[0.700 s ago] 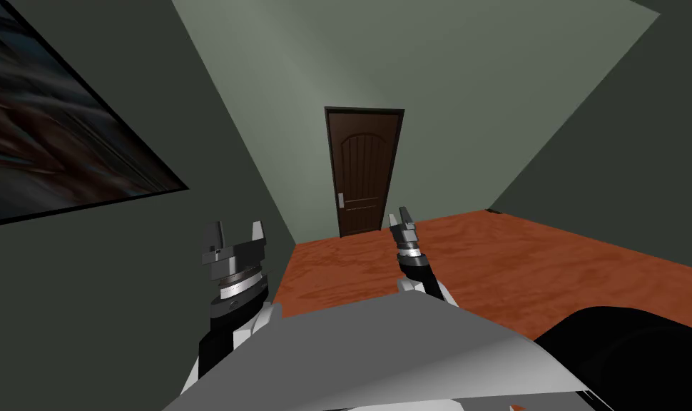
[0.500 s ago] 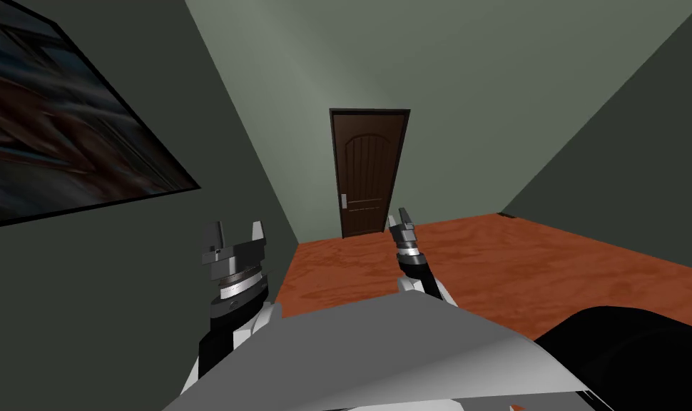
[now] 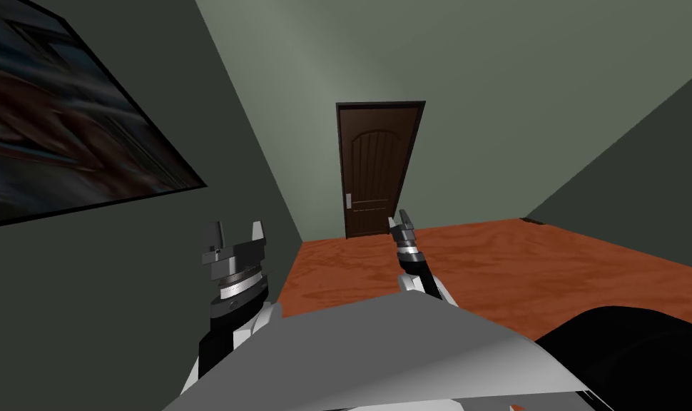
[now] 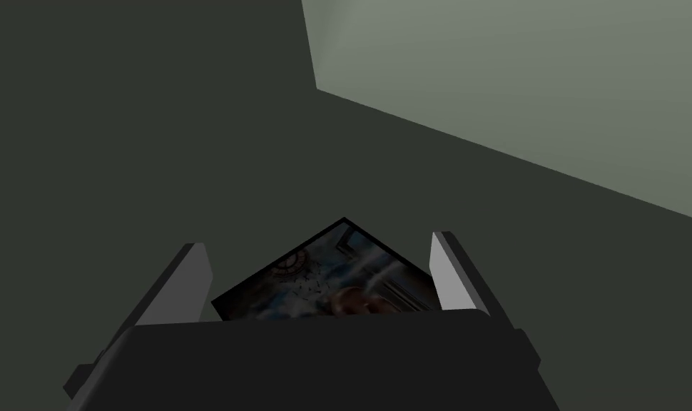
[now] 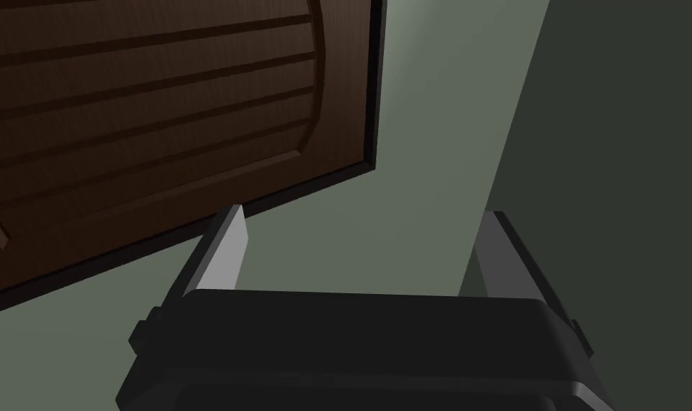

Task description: Pull the door open

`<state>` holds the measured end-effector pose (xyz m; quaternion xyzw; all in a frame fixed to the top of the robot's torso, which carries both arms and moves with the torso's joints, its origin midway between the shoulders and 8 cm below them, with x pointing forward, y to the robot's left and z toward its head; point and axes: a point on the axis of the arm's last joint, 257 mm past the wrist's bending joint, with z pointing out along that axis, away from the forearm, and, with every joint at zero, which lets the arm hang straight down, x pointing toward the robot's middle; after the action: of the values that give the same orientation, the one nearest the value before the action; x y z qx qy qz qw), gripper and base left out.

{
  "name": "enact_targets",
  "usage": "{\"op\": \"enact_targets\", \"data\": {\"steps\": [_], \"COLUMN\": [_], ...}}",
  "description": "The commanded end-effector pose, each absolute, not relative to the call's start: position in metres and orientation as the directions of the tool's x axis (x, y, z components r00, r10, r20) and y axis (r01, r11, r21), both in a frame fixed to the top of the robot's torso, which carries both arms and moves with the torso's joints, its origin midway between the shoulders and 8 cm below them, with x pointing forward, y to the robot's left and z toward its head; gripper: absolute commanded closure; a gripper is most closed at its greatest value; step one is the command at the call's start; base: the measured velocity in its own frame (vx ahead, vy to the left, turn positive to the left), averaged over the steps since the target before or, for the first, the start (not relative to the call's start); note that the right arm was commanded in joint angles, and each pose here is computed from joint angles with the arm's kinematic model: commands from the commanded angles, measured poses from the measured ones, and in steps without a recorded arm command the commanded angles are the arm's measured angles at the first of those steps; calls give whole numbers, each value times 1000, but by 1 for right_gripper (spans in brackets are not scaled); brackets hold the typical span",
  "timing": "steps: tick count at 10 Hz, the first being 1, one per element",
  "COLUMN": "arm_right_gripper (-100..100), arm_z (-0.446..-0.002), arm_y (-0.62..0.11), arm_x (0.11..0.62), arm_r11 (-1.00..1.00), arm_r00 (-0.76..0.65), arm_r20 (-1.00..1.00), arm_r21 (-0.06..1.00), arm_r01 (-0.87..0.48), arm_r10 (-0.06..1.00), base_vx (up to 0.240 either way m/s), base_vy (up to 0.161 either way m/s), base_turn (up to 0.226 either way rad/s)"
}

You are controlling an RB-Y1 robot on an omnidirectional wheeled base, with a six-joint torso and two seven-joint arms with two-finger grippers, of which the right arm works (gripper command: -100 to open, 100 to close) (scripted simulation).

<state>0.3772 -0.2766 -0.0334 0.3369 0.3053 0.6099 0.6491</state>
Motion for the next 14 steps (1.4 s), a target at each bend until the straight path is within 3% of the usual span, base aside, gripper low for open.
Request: {"op": "enact_targets", "data": {"steps": [1,14], "arm_right_gripper": [-100,-100], "arm_z": [-44,-124], "arm_y": [-285,-386], "arm_x": [385,439], "arm_r11": [-3,-303], "arm_r00": [60,63], "arm_r20": [46,378], "arm_r21": [820,820], "arm_r01": [-572,-486], "arm_r10": [997,923], "base_vx": [79,88], "base_vy": [-6,-25], "base_turn": [150,170]}}
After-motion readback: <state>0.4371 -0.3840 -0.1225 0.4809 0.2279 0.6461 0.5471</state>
